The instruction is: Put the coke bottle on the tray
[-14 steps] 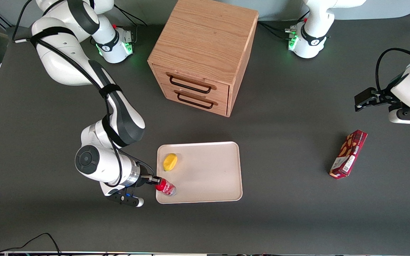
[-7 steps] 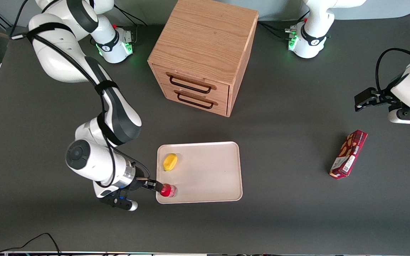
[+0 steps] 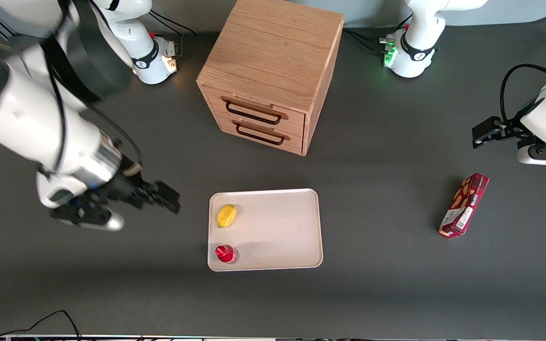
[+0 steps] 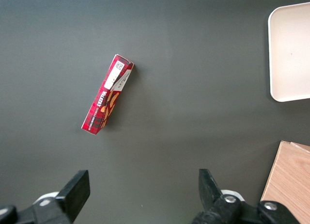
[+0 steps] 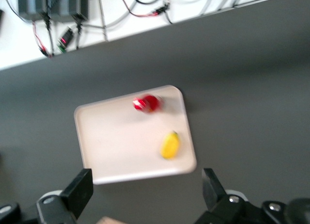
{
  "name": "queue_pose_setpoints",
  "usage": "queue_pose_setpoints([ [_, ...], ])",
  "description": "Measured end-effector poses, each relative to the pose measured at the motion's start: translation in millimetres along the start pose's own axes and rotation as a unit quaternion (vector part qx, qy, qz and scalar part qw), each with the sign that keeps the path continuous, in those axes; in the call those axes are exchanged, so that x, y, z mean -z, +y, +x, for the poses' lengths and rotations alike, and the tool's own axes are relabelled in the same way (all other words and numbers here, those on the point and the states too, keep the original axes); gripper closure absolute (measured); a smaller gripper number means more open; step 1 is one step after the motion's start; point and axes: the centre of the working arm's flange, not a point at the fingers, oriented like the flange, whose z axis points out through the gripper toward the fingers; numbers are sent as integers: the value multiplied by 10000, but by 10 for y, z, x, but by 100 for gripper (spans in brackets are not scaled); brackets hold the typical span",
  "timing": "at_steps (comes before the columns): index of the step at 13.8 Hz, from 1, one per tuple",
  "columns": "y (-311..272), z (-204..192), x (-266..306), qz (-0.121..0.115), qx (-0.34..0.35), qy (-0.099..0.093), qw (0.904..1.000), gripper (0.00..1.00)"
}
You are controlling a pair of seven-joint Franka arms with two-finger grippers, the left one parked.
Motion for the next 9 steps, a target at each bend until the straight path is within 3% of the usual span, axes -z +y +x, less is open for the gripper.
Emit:
queue_pose_setpoints([
  [3, 701, -381, 647, -465, 280, 37, 9985, 0],
  [6, 1259, -941, 830, -841, 204, 69, 9962, 0],
  [8, 1396, -1238, 807, -840, 84, 47, 9964, 0],
  [9, 1469, -1267, 788, -700, -37, 3, 9975, 0],
])
